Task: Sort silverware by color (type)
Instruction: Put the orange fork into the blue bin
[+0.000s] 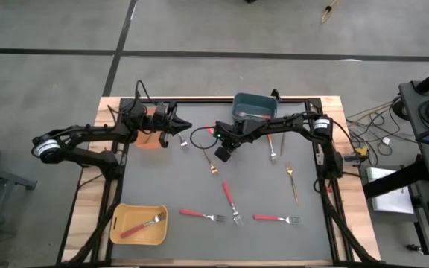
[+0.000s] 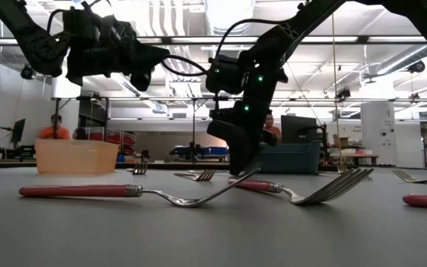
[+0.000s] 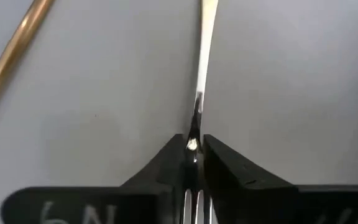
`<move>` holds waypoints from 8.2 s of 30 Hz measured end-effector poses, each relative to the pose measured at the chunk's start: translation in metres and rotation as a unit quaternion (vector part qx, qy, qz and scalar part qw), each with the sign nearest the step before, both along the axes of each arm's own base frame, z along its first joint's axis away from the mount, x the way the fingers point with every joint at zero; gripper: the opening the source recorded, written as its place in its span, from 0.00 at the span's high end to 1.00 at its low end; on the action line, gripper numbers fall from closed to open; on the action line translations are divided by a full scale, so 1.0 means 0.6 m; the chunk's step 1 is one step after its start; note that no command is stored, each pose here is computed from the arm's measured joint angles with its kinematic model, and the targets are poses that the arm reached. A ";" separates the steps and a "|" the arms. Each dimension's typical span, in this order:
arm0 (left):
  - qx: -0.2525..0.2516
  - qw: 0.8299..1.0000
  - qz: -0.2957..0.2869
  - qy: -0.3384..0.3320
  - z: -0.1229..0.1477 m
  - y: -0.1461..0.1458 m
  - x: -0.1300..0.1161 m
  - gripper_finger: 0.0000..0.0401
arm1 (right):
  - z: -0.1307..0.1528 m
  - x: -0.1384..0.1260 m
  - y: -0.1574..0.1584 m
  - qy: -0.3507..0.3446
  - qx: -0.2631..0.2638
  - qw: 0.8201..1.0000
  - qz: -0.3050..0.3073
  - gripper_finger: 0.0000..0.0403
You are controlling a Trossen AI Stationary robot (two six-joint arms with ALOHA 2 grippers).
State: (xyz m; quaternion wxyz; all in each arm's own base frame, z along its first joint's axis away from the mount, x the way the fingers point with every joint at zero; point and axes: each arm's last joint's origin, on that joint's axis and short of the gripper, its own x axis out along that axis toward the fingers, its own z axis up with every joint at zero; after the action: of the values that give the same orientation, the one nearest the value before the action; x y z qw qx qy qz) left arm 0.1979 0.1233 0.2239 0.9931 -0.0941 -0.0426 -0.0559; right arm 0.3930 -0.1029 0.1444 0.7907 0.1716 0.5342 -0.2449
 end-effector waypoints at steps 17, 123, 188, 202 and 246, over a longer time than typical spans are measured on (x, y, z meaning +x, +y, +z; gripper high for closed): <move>-0.002 1.000 0.000 0.002 -0.001 0.000 0.000 1.00 | 0.030 -0.014 0.008 0.049 -0.011 0.993 0.103 0.98; 0.088 0.947 0.034 0.306 -0.226 0.030 0.260 0.71 | 0.141 -0.193 0.033 -0.351 -0.247 0.901 0.056 0.98; 0.071 0.933 0.054 0.347 -0.233 0.020 0.258 0.98 | 0.141 -0.193 0.034 -0.364 -0.224 0.903 0.033 0.98; 0.079 0.944 0.084 0.309 -0.170 0.017 0.247 1.00 | 0.141 -0.193 0.034 -0.381 -0.197 0.903 0.002 0.98; 0.129 0.935 0.272 0.186 0.012 -0.034 0.174 1.00 | 0.177 -0.194 0.009 -0.551 -0.076 0.805 -0.204 0.41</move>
State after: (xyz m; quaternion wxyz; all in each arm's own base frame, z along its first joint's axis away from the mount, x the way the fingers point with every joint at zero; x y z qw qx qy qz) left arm 0.3023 0.1031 0.2314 0.9641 0.0410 0.1261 0.2300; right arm 0.2764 -0.0974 0.2504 0.8945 0.3219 -0.0595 -0.3044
